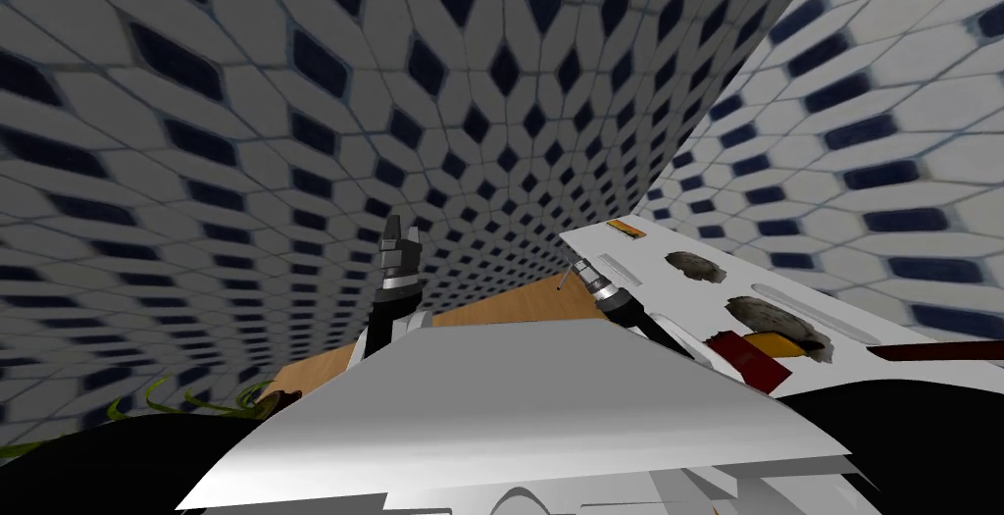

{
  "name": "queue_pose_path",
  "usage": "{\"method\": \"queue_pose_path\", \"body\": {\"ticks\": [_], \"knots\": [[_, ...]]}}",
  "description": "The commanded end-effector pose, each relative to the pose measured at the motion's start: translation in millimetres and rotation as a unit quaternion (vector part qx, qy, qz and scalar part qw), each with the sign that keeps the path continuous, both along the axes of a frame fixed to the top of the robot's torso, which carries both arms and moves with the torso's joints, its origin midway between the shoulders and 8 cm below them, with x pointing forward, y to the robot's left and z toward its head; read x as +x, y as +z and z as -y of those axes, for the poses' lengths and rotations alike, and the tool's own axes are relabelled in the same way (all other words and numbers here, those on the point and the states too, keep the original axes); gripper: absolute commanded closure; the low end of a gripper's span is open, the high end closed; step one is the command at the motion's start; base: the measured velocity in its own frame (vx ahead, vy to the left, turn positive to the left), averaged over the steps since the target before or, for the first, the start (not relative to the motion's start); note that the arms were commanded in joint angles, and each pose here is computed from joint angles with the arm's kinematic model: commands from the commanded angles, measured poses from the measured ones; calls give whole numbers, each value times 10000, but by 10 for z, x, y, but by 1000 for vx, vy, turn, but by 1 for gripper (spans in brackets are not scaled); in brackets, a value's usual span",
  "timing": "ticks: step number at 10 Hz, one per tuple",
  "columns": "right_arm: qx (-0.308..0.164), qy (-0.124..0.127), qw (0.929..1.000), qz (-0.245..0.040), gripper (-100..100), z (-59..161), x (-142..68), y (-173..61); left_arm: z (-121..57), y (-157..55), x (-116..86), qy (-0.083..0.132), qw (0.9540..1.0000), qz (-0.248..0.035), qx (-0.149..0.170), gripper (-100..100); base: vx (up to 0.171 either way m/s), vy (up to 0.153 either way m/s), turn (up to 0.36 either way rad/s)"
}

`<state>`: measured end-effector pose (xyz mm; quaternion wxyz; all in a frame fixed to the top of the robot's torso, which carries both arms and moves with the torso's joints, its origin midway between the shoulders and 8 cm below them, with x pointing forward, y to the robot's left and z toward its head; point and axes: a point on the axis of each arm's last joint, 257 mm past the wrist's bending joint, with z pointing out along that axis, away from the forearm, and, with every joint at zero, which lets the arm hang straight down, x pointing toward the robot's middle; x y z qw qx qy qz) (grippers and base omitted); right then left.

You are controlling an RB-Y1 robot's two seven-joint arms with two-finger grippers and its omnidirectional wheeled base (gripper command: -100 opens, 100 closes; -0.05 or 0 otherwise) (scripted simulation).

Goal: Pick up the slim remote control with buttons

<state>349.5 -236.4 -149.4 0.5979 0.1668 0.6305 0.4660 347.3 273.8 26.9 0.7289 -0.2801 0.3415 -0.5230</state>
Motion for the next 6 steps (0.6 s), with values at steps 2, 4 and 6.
{"method": "queue_pose_path", "body": {"ticks": [2,4,6], "knots": [[-300,125,9989,-342,-100,34,-105,-270,0,0,0,0,10000,0,0,0,39,61,112],[-550,214,9960,-670,-100,76,-215,-526,0,0,0,0,10000,0,0,0,48,47,110],[-809,296,9910,-1025,-100,144,-350,-795,0,0,0,0,10000,0,0,0,48,37,110]]}}
